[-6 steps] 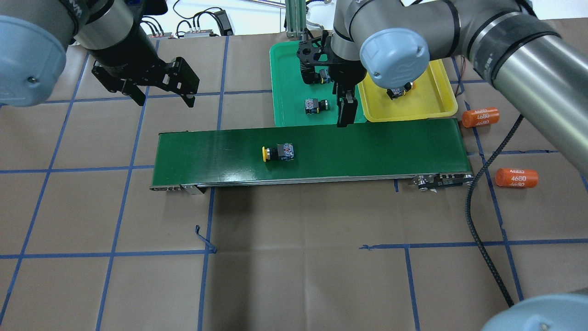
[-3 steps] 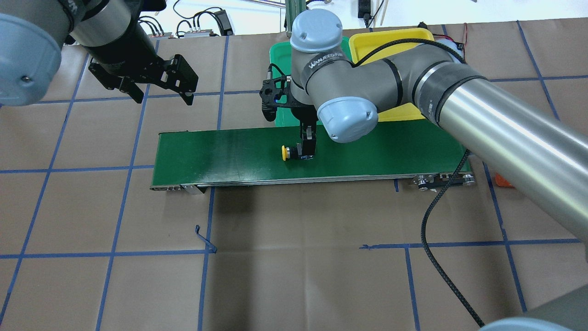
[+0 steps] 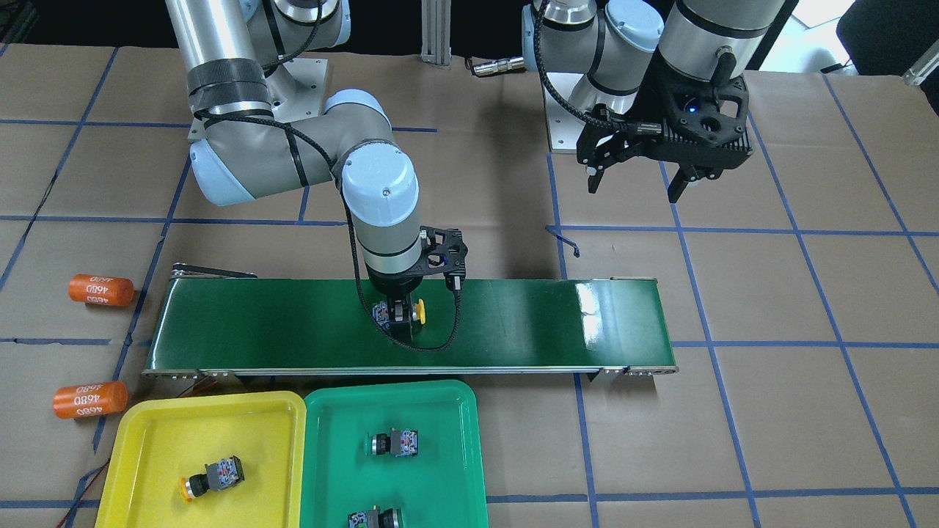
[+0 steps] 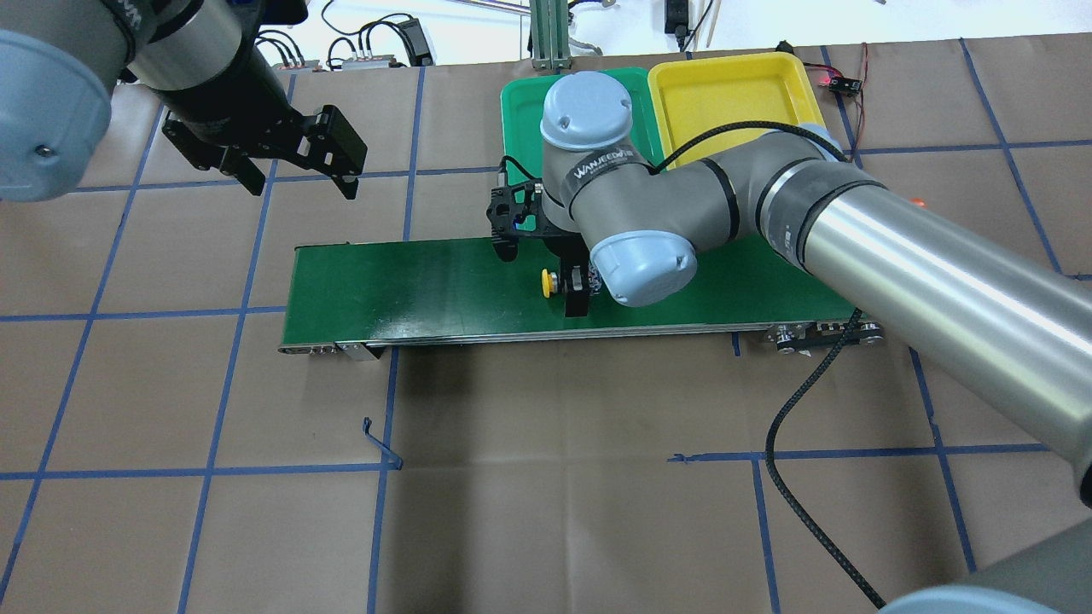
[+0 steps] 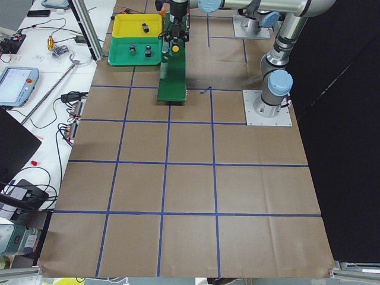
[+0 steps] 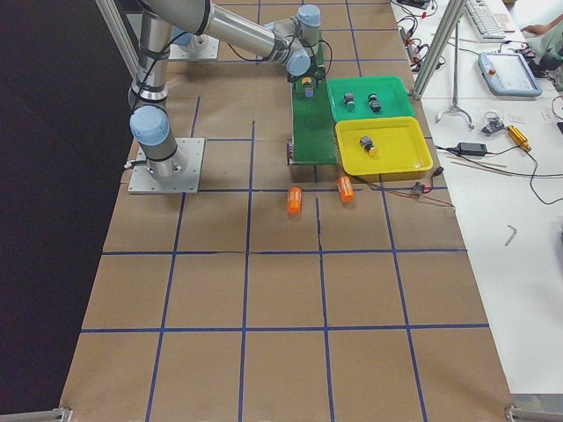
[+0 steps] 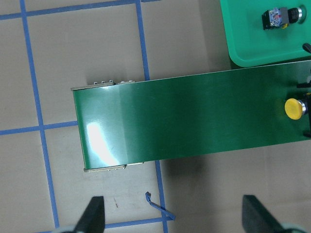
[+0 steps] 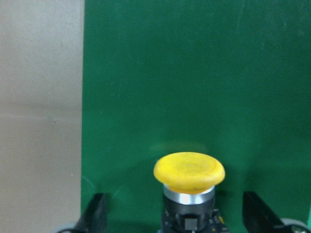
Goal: Sort buttons by color to trays
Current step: 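Grasp the yellow-cap button and lift it with the right gripper, then carry the yellow-cap button over the yellow tray and release it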
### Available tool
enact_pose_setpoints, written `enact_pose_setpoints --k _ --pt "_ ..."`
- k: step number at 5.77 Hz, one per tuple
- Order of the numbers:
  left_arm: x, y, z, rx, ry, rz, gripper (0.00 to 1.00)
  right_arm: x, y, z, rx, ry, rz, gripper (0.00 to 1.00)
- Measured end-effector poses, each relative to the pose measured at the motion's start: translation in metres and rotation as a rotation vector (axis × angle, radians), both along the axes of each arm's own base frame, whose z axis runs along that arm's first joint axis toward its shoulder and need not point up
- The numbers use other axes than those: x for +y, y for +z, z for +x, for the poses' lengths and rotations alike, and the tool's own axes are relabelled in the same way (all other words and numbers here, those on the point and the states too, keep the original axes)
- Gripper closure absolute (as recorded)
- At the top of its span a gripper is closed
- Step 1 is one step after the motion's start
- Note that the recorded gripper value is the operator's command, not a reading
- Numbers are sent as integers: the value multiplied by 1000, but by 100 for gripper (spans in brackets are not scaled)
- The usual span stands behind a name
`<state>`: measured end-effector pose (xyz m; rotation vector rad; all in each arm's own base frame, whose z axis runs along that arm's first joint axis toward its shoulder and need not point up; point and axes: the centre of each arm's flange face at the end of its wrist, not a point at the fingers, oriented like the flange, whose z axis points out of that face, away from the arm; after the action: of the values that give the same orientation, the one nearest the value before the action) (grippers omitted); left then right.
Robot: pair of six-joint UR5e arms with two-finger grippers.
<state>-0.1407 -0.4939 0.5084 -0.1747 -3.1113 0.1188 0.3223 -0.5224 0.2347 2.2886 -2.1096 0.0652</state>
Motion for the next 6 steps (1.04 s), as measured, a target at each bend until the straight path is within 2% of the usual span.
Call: enact_pose_setpoints --k 1,2,4,6 --pt "1 1 0 1 1 -3 1 -4 -1 -11 41 -10 -12 78" --pt "0 1 1 2 1 -3 1 -11 6 -26 75 -28 -33 82" --pt "-6 -2 1 5 0 -3 1 -32 40 -58 79 -25 -93 81" --pt "-9 -6 0 11 2 2 1 -90 80 -103 82 40 -186 80"
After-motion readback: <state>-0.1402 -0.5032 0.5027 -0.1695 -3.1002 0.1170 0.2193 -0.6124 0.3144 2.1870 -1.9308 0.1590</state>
